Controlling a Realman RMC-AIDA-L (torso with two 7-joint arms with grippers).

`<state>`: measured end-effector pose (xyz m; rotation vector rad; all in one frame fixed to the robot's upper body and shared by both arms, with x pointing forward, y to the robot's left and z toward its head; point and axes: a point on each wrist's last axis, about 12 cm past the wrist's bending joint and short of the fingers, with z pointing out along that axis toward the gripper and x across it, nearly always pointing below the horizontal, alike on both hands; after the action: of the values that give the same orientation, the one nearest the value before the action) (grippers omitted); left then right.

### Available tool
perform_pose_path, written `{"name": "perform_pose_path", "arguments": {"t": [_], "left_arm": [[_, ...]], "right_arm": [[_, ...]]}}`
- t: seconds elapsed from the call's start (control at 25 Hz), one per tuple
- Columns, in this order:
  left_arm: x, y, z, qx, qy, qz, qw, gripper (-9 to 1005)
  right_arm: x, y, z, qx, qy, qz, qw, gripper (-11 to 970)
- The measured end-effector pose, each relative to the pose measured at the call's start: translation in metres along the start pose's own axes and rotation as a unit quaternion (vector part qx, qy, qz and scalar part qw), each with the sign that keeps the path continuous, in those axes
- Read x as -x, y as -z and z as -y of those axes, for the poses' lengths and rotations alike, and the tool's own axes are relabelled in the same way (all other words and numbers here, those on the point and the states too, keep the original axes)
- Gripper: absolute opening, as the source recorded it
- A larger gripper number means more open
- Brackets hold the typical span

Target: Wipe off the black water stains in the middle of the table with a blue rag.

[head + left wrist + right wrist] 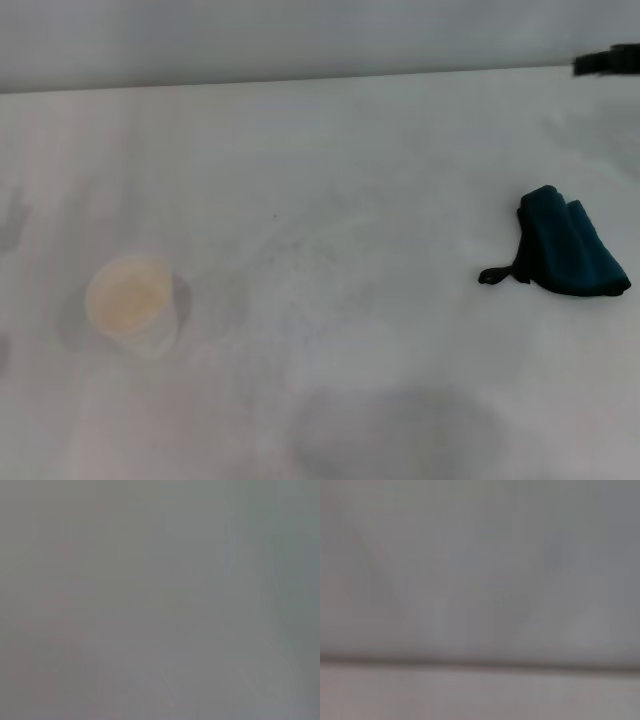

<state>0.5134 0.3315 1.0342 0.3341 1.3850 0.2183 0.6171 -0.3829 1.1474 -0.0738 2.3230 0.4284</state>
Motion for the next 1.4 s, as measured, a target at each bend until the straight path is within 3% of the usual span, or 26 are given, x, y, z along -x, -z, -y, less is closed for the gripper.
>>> {"name": "perform_pose_path", "arguments": {"t": [0.16, 0.36, 0.6, 0.76, 1.0, 1.4], "left_arm": [[0.0, -0.002, 0.005, 0.006, 0.014, -0.002, 1.0, 847], [0.0, -0.002, 0.001, 0.045, 0.035, -0.006, 0.998, 847], [-0.001, -0.01, -0.003, 0.081, 0.053, -0.02, 0.995, 846], [-0.003, -0.012, -0.003, 0.088, 0.059, -0.027, 0.994, 847], [-0.002, -0.013, -0.002, 0.093, 0.065, -0.026, 0.993, 847], [-0.004, -0.007, -0.007, 0.099, 0.06, -0.029, 0.993, 847]], "right_arm": [[-0.01, 0.007, 0.021, 0.001, -0.004, 0.098, 0.995, 390], [-0.032, 0.015, 0.045, -0.007, -0.021, 0.224, 0.974, 391], [-0.054, 0.016, 0.06, -0.071, -0.002, 0.277, 0.958, 391], [-0.074, 0.007, 0.057, -0.115, 0.013, 0.31, 0.943, 390], [-0.104, 0.002, 0.042, -0.134, 0.021, 0.394, 0.909, 385], [-0.15, -0.001, 0.024, -0.169, 0.074, 0.401, 0.897, 384]]}}
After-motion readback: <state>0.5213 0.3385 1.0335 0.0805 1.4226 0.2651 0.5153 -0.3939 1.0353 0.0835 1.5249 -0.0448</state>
